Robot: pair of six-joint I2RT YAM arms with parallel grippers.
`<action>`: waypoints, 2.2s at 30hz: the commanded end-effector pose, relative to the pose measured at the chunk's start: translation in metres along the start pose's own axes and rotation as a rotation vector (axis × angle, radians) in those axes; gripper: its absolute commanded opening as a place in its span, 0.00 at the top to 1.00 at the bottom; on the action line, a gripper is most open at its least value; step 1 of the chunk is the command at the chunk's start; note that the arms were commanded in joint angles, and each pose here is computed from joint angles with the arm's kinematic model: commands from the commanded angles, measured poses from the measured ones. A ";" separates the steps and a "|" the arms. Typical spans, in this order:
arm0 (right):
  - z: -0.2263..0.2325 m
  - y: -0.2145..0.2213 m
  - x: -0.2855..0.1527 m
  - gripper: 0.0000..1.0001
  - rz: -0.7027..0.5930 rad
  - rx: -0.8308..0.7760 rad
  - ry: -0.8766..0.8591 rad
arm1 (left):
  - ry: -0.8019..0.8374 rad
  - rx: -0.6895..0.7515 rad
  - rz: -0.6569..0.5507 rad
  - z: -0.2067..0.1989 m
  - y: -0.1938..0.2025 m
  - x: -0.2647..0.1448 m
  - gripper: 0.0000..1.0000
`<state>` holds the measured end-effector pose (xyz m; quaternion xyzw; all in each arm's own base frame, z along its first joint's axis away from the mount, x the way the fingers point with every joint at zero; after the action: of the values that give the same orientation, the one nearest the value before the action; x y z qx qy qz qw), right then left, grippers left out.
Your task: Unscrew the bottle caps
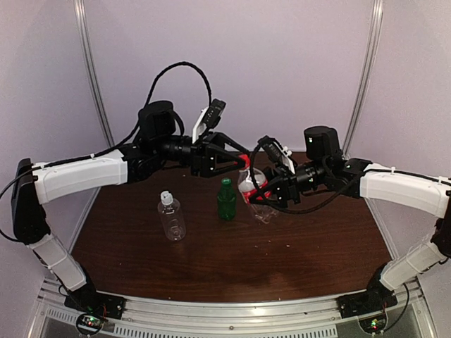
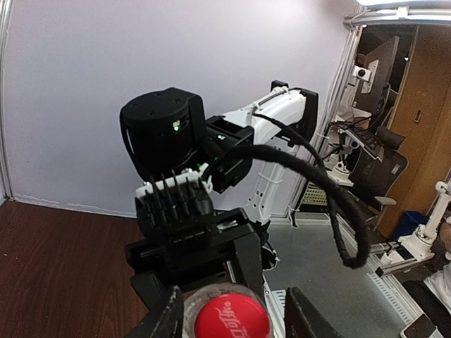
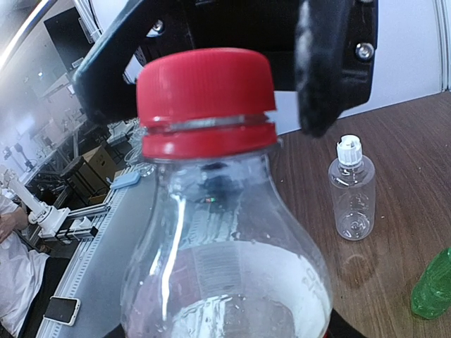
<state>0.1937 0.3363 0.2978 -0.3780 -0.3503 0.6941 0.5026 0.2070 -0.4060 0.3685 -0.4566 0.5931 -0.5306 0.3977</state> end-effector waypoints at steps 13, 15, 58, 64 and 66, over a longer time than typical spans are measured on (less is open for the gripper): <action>-0.026 -0.024 -0.009 0.55 -0.062 -0.066 0.232 | -0.129 -0.029 -0.043 0.017 -0.015 -0.004 0.91; -0.037 -0.027 -0.014 0.55 -0.077 -0.070 0.323 | -0.221 -0.067 -0.045 0.028 -0.020 -0.007 0.92; 0.005 -0.022 0.000 0.50 -0.018 -0.122 0.052 | -0.076 0.188 -0.037 -0.019 -0.039 -0.024 0.17; 0.010 -0.023 0.002 0.50 -0.016 -0.115 -0.005 | -0.020 0.159 -0.029 -0.013 -0.033 -0.016 0.27; 0.010 -0.023 0.002 0.50 -0.018 -0.119 -0.011 | -0.009 0.146 -0.032 -0.011 -0.032 -0.014 0.32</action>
<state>0.1995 0.3417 0.3084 -0.4200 -0.3687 0.6653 0.4950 0.2061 -0.3875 0.3911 -0.4578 0.5496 -0.5416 0.4416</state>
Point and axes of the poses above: each gripper's point midway between its finger pads, its own x axis out along the fingers, its own z axis along the line the jaws close on, y = z × x, the point moved 2 cm from there along -x, back along the fingers, and after that the axes turned 6 degrees about x, right-handed, at the moved point
